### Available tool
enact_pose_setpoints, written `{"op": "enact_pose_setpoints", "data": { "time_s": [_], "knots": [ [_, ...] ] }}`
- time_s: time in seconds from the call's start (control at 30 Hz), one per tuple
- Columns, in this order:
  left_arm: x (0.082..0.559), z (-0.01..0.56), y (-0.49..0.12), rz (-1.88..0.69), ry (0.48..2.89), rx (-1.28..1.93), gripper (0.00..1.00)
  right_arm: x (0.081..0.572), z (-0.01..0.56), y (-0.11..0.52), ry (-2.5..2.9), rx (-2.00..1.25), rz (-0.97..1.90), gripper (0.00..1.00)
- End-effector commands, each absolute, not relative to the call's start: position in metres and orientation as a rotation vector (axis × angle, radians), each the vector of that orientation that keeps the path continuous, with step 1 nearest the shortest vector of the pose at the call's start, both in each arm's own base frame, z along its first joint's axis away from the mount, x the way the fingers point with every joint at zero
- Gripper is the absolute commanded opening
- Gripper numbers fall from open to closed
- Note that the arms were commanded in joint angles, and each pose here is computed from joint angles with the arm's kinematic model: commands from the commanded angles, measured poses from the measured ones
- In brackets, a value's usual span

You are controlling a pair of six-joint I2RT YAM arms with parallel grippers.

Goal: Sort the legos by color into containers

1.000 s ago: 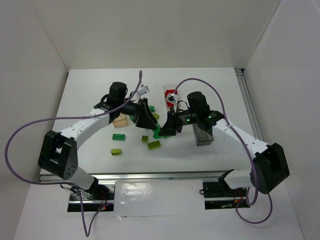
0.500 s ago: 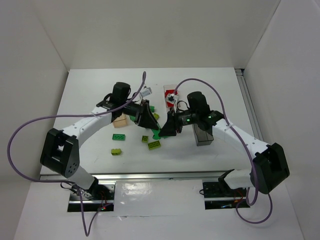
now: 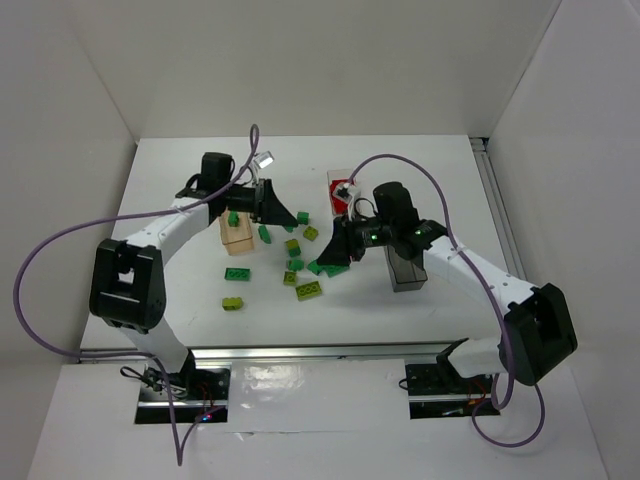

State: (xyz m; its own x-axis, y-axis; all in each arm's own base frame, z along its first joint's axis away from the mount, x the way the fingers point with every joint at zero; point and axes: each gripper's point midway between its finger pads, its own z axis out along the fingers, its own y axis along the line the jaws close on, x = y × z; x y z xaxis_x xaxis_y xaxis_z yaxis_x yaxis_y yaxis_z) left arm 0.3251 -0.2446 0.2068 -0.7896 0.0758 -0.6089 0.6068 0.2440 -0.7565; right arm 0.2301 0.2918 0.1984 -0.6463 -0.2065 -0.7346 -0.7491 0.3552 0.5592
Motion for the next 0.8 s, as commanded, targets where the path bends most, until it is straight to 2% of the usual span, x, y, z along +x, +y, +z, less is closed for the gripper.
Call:
{"op": "enact_pose_setpoints", "data": {
  "time_s": [0.0,0.13,0.37,0.5,0.63,0.77],
  "knots": [
    [0.341,0.213,-0.236,-1.493,2.093,0.546,0.00,0.235,0.203,0.295,2.066,-0.796,1.259,0.21],
    [0.363,0.210,-0.208,-1.345,2.136,0.382,0.00,0.244,0.209,0.293,2.052,-0.742,1.238,0.21],
    [0.400,0.152,-0.152,-0.903,2.397,-0.118,0.00,0.272,0.203,0.295,2.074,-0.599,1.163,0.21],
    [0.401,0.155,-0.118,-0.706,2.377,-0.296,0.00,0.277,0.190,0.294,2.106,-0.576,1.134,0.21],
    [0.410,0.163,-0.072,-0.399,2.299,-0.485,0.00,0.282,0.177,0.291,2.153,-0.542,1.075,0.21],
    [0.421,0.146,-0.055,-0.242,2.381,-0.561,0.00,0.284,0.171,0.292,2.167,-0.533,1.047,0.21]
  ]
}}
